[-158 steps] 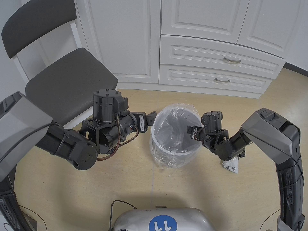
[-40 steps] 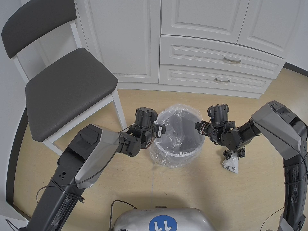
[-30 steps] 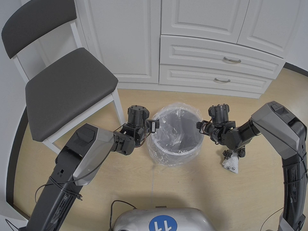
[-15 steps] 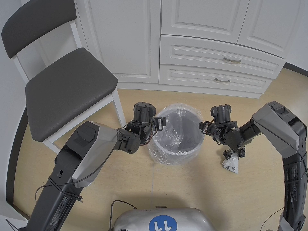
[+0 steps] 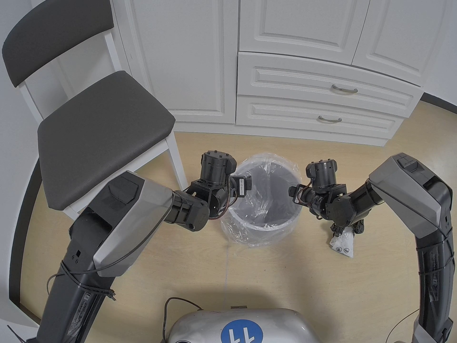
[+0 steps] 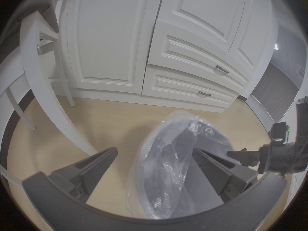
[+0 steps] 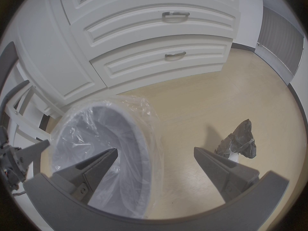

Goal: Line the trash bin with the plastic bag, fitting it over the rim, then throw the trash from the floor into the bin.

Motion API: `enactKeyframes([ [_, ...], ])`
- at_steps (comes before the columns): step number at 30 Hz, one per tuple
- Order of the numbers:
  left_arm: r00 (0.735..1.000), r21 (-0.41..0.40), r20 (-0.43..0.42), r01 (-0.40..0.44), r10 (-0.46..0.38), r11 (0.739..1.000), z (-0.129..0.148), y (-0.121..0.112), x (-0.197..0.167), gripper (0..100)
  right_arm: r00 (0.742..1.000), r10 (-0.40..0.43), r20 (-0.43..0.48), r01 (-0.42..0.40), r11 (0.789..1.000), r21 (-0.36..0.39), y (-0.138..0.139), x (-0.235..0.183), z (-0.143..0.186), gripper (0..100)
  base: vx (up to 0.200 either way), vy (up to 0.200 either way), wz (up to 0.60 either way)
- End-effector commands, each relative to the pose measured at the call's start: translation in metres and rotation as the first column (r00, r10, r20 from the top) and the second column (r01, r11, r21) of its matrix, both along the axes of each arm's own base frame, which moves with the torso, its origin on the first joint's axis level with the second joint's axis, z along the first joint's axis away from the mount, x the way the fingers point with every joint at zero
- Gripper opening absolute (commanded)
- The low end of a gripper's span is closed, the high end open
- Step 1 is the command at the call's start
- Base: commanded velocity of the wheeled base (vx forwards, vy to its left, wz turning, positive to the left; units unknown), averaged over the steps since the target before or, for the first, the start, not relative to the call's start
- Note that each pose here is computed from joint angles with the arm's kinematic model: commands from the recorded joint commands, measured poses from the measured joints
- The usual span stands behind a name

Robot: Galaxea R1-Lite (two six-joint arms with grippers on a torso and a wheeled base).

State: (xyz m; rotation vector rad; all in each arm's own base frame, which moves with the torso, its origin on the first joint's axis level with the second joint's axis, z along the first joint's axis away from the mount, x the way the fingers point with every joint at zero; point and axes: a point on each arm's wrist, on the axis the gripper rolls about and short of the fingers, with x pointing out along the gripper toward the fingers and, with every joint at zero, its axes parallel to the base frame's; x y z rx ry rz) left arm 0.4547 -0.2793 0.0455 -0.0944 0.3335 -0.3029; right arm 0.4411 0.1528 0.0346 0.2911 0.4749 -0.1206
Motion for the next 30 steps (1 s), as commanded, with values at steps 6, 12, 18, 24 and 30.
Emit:
enactKeyframes([
  [6, 0.999, -0.018, 0.035, -0.004, 0.004, 1.000, 0.014, 0.018, -0.026, 100, 0.997, -0.014, -0.075, 0.011, 0.999, -0.045, -0.008, 0.010, -0.036, 100, 0.000, 0.000, 0.00],
  [12, 0.999, -0.025, 0.042, -0.006, 0.007, 1.000, 0.016, 0.023, -0.031, 100, 0.996, -0.028, -0.087, 0.021, 0.997, -0.074, -0.014, 0.009, -0.033, 100, 0.000, 0.000, 0.00],
  [18, 0.999, -0.026, 0.042, -0.003, 0.004, 1.000, 0.016, 0.022, -0.032, 100, 0.998, -0.018, -0.064, 0.015, 0.998, -0.054, -0.008, 0.008, -0.025, 100, 0.000, 0.000, 0.00],
  [24, 0.999, -0.027, 0.040, -0.003, 0.004, 1.000, 0.015, 0.022, -0.031, 100, 1.000, -0.015, -0.024, 0.016, 0.999, 0.040, 0.003, 0.009, -0.012, 100, 0.000, 0.000, 0.00],
  [30, 0.999, -0.040, 0.036, -0.009, 0.010, 0.999, 0.015, 0.022, -0.031, 100, 0.999, -0.035, 0.005, 0.034, 0.993, 0.110, 0.014, 0.026, -0.029, 100, 0.000, 0.000, 0.00],
])
